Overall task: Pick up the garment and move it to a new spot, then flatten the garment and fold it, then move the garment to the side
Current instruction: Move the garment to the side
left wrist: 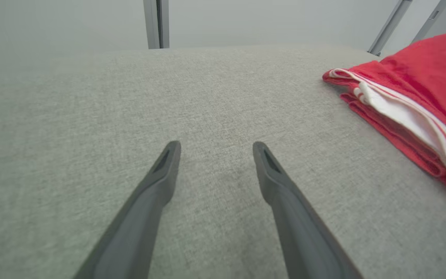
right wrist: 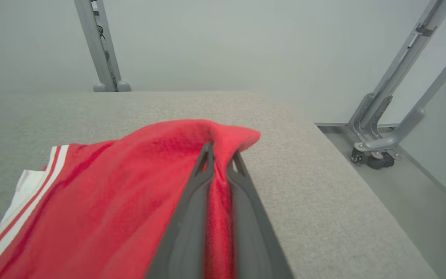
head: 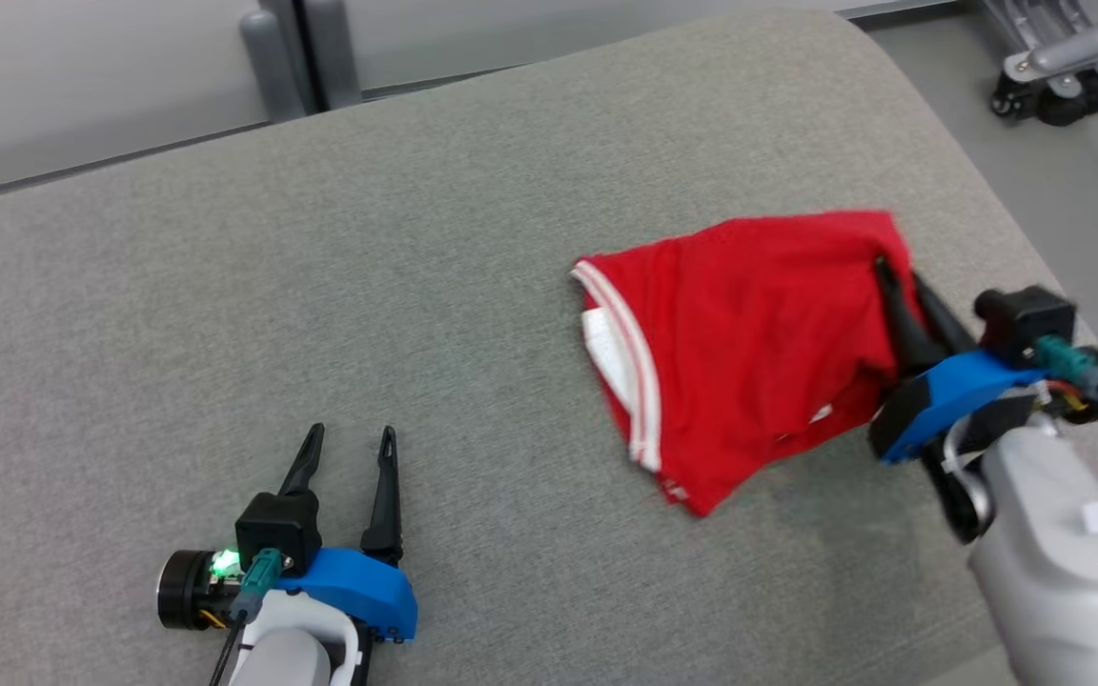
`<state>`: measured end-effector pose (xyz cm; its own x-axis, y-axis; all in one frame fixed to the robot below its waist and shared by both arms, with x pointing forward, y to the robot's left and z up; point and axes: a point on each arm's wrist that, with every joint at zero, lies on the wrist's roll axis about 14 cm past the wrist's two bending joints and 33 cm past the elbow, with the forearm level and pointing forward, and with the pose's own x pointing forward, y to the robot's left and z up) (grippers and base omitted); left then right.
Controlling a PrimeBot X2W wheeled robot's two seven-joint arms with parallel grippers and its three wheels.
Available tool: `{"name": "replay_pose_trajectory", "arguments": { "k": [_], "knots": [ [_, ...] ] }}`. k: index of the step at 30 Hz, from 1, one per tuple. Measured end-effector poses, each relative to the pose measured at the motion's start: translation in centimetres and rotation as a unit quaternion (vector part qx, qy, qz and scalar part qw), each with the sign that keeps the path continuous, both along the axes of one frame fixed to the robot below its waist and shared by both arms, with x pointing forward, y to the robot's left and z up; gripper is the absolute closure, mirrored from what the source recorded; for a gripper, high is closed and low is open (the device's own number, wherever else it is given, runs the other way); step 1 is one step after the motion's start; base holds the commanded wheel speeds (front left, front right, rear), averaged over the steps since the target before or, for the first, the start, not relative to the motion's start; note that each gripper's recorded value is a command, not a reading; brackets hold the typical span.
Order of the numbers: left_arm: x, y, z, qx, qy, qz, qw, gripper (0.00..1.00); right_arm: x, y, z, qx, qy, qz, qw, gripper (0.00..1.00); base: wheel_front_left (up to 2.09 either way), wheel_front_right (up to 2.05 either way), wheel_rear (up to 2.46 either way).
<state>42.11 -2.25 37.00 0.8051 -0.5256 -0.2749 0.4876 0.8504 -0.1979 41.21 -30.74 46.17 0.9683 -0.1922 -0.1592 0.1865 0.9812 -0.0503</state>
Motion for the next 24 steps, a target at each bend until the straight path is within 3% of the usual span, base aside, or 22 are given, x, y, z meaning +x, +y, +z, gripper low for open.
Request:
{"name": "replay_pose_trajectory", "arguments": {
  "k": [13,19,20,21,24],
  "knots": [
    [0.9,5.3,-1.1,0.021,0.005,0.065,0.998,0.00,4.9,-9.8,2.1,-0.152,0.055,-0.047,0.986,1.00,0.00,0.00,0.00],
    [1.2,6.8,-1.6,0.027,0.008,0.084,0.996,0.00,5.6,-12.5,1.7,-0.178,0.077,-0.077,0.978,1.00,0.00,0.00,0.00],
    [1.3,6.9,-1.6,0.028,0.008,0.085,0.996,0.00,5.7,-12.9,1.8,-0.182,0.078,-0.082,0.977,0.76,0.00,0.00,0.00],
    [1.3,7.1,-1.7,0.029,0.008,0.087,0.996,0.00,5.7,-13.3,2.0,-0.192,0.080,-0.085,0.974,0.00,0.00,0.00,0.00],
    [1.4,7.6,-1.8,0.037,0.006,0.094,0.995,0.00,6.1,-14.2,3.2,-0.200,0.064,-0.106,0.972,0.00,0.00,0.00,0.00]
  ]
}}
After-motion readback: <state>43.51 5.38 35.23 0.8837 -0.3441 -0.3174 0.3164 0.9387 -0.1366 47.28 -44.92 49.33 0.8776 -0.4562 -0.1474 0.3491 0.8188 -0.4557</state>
